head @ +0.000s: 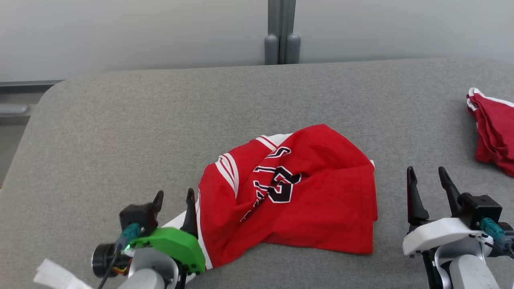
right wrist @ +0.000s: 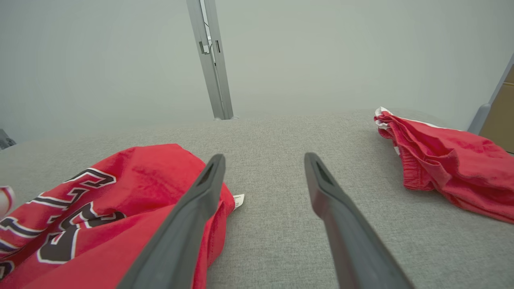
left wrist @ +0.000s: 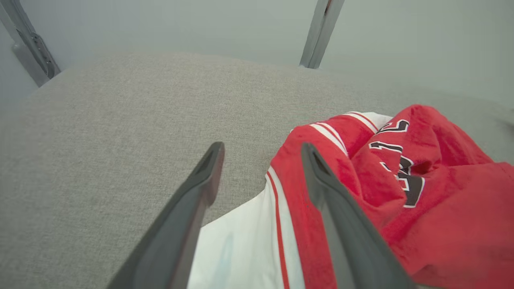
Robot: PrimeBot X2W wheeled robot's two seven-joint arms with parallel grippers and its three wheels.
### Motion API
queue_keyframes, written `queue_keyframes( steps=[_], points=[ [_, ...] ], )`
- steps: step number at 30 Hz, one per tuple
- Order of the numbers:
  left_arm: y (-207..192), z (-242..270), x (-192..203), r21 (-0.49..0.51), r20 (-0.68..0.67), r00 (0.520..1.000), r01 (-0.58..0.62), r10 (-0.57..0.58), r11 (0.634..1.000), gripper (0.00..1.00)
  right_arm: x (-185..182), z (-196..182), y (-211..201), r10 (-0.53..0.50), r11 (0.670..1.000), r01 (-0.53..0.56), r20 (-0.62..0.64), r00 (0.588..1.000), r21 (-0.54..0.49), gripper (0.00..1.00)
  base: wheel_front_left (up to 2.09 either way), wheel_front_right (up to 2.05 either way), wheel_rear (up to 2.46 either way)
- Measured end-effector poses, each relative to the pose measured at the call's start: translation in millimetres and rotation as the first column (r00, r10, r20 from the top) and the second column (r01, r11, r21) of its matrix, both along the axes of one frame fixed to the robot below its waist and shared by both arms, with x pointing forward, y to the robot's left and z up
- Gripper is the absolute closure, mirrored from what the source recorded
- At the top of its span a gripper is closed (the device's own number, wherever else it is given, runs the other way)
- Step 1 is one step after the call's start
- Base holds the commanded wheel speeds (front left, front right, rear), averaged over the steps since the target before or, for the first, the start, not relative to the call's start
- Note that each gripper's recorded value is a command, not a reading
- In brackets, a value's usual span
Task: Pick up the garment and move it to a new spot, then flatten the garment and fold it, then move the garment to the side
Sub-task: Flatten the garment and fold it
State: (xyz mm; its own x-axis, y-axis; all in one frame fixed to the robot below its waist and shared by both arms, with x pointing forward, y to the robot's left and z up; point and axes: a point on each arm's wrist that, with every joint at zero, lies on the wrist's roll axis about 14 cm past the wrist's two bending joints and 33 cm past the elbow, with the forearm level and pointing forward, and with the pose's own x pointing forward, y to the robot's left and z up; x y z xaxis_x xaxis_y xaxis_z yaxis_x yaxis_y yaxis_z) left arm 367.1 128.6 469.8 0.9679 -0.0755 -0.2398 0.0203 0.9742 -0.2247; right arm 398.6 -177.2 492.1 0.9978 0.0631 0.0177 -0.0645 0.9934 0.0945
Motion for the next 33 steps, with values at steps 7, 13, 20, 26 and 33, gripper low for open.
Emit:
queue_keyframes(
  steps=[7,13,20,26,33],
  points=[
    [-57,-2,28,0.059,-0.061,0.976,0.213,-0.209,0.975,0.0,-3,-2,-2,-0.004,1.0,0.004,-0.011,1.0,-0.003,0.0,0.0,0.0,0.0],
    [-72,-38,34,0.121,-0.222,0.941,0.287,-0.256,0.95,0.0,-6,-5,-9,-0.025,1.0,0.025,-0.021,0.999,-0.006,0.0,0.0,0.0,0.0],
    [-62,-56,46,0.176,-0.276,0.941,0.251,-0.197,0.952,1.0,-8,-10,-16,-0.044,0.999,0.043,-0.034,0.998,-0.007,0.0,0.0,0.0,0.0],
    [-38,-38,70,0.162,-0.166,0.983,0.1,-0.073,0.982,1.0,-6,-11,-15,-0.04,0.999,0.04,-0.035,0.999,-0.006,0.0,0.0,0.0,0.0],
    [2,-20,81,0.093,-0.054,0.993,-0.1,0.105,0.991,1.0,-3,-9,-10,-0.027,1.0,0.027,-0.028,0.999,-0.004,0.0,0.0,0.0,0.0]
  ],
)
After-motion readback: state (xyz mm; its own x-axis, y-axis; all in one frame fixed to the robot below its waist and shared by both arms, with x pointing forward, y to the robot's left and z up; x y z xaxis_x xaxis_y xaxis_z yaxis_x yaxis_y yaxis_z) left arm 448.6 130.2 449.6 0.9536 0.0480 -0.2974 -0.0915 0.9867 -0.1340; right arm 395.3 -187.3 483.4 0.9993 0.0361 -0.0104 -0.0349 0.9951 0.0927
